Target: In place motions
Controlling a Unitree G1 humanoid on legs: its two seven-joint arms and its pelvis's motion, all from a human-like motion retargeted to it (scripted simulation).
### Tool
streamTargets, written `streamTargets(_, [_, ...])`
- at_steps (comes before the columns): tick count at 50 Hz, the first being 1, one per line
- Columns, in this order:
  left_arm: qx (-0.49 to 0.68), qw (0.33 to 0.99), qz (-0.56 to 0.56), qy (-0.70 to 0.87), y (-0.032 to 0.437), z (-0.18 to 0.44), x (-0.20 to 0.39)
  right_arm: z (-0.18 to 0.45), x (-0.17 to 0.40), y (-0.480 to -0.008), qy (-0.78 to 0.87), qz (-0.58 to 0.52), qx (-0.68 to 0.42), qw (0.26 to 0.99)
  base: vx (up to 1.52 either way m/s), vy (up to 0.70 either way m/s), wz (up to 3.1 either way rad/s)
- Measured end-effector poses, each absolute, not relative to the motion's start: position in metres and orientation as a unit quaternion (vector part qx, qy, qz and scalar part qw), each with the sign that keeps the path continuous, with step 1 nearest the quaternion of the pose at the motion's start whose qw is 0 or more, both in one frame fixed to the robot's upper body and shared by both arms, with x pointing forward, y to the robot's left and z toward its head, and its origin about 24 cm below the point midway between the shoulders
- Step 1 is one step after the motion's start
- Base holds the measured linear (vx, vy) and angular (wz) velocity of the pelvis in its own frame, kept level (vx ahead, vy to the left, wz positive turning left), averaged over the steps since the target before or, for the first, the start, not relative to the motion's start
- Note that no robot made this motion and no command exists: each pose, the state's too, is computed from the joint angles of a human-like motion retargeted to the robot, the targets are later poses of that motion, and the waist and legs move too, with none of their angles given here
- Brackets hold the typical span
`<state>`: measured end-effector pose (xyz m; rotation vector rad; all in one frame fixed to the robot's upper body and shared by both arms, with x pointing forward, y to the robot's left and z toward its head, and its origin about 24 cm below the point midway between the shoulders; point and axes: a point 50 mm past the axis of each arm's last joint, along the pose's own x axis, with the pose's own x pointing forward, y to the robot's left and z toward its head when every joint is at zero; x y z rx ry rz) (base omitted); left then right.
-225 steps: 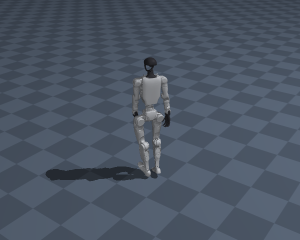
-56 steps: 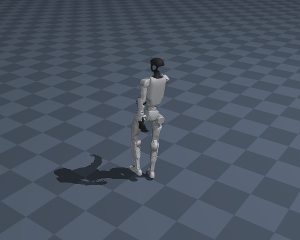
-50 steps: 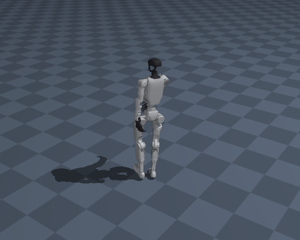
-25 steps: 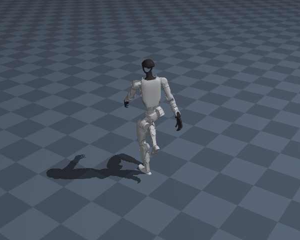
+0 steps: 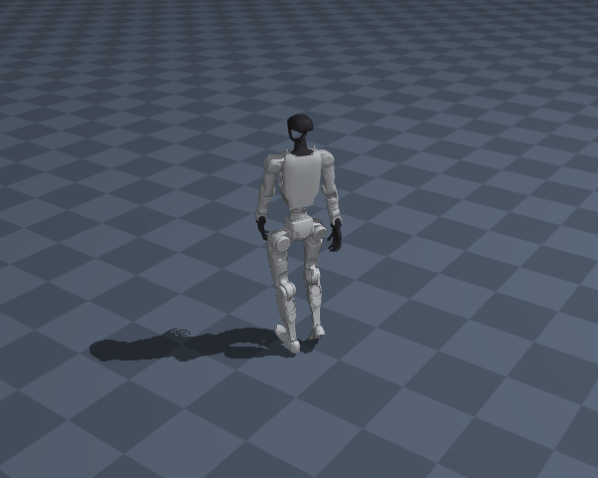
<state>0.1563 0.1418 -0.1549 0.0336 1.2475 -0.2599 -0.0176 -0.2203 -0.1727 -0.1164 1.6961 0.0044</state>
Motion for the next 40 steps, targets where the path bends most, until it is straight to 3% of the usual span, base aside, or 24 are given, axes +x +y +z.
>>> streamTargets(5, [-0.07, 0.71, -0.069, 0.697, 0.153, -0.178, 0.052, -0.171, 0.078, -0.199, 0.664, 0.043, -0.056, 0.744, 0.23, -0.15, -0.68])
streamTargets(10, [-0.169, 0.566, -0.026, 0.806, 0.168, -0.168, -0.077, -0.134, 0.204, -0.15, 0.511, 0.125, -0.061, 0.848, 0.25, -0.27, -0.43])
streamTargets(13, [-0.188, 0.486, 0.001, 0.854, 0.167, -0.15, -0.132, -0.088, 0.272, -0.121, 0.402, 0.143, -0.055, 0.903, 0.09, -0.25, -0.06])
streamTargets(20, [-0.174, 0.408, 0.103, 0.89, 0.199, -0.123, -0.186, 0.063, 0.387, -0.117, 0.136, 0.066, 0.048, 0.987, -0.08, -0.33, -0.52])
streamTargets(23, [-0.208, 0.416, 0.131, 0.875, 0.202, -0.121, -0.188, 0.116, 0.405, -0.136, 0.044, 0.046, 0.052, 0.997, 0.0, -0.2, -1.35])
streamTargets(28, [-0.317, 0.435, 0.197, 0.82, 0.17, -0.127, -0.185, 0.159, 0.415, -0.131, -0.025, 0.053, -0.04, 0.997, 0.1, 0.01, -0.66])
streamTargets(33, [-0.366, 0.439, 0.215, 0.792, 0.147, -0.134, -0.175, 0.135, 0.41, -0.112, 0.002, 0.053, -0.078, 0.996, 0.12, 0.0, 0.41])
streamTargets(40, [-0.309, 0.508, 0.125, 0.794, 0.161, -0.15, -0.137, 0.049, 0.377, -0.105, 0.107, 0.079, -0.078, 0.988, 0.13, -0.01, 0.72])
